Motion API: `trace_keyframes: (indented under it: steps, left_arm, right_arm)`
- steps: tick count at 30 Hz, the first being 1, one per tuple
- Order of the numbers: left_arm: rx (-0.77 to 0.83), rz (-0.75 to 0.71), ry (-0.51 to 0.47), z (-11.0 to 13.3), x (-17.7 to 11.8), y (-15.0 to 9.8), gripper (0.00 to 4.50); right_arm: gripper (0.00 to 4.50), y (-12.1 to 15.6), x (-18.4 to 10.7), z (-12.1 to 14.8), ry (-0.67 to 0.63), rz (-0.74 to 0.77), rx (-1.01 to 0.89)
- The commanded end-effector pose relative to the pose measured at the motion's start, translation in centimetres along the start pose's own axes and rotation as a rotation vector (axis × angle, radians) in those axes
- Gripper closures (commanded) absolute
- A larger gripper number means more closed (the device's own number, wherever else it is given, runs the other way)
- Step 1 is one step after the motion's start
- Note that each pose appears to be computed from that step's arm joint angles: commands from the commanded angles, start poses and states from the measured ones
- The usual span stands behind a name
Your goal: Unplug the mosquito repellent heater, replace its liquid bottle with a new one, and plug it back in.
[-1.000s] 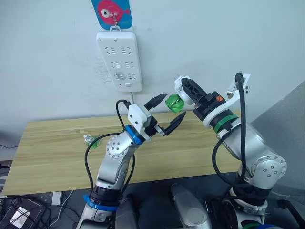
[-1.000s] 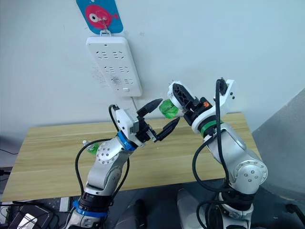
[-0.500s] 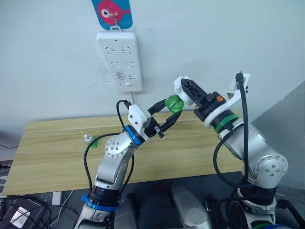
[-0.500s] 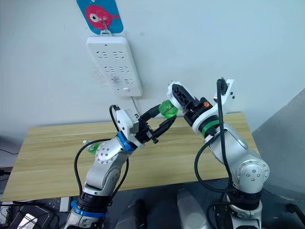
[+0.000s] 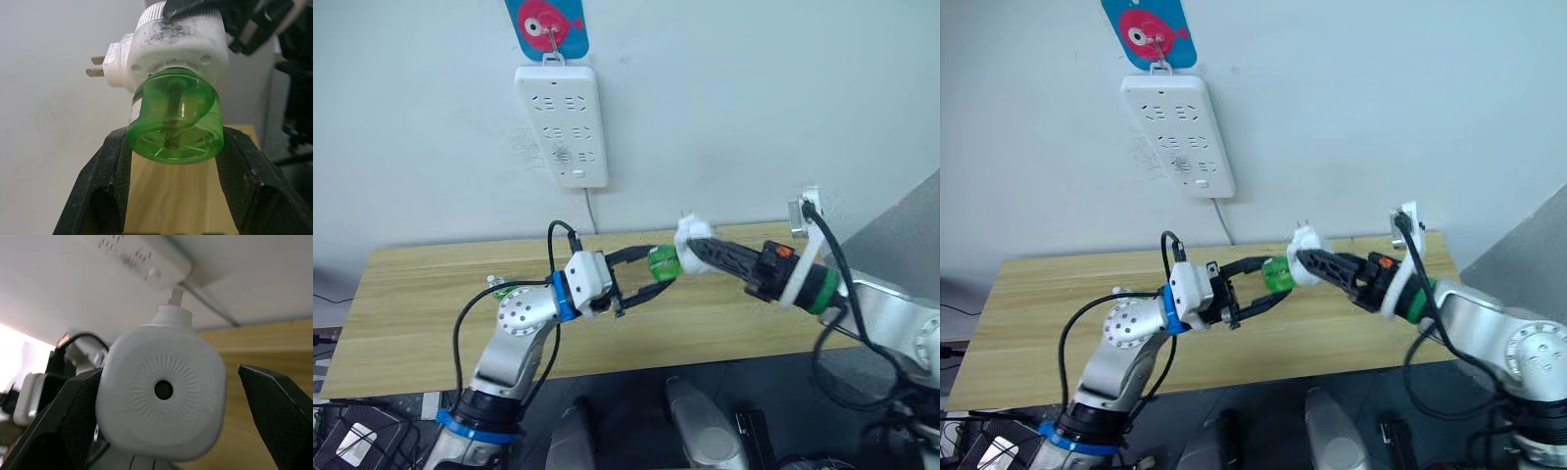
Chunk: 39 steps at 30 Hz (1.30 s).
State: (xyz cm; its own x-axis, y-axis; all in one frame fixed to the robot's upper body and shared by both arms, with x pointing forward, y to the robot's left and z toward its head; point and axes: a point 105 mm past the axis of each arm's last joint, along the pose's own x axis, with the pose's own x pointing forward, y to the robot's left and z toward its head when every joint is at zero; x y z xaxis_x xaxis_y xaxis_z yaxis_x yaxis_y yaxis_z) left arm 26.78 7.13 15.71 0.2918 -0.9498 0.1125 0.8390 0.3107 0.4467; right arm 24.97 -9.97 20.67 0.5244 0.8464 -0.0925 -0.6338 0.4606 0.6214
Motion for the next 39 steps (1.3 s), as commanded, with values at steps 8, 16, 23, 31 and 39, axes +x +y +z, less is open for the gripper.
trace_keyframes:
  steps: [8, 16, 23, 31, 39]
  left_arm:
    - [0.092, -0.154, -0.016, 0.9, -0.8, -1.9, 2.32]
    - [0.108, -0.191, -0.017, 0.9, -0.8, -2.8, 2.32]
    - [0.126, -0.225, 0.002, 0.7, -1.2, -2.8, 2.32]
    - [0.132, -0.214, -0.003, 1.0, -0.9, -2.5, 2.32]
    - [-0.019, -0.27, -0.001, 1.6, -0.5, -2.4, 2.32]
  right_arm:
    - [0.0, 1.8, -0.4, -3.3, 0.226, 0.246, 0.075]
    - [0.0, 2.0, 0.7, -3.7, 0.228, 0.277, 0.111]
    - [0.0, 1.7, 0.4, -3.5, 0.254, 0.287, 0.117]
    - [1.12, 2.2, 0.3, -4.0, 0.284, 0.317, 0.116]
    - [1.14, 2.2, 0.3, -4.1, 0.289, 0.324, 0.119]
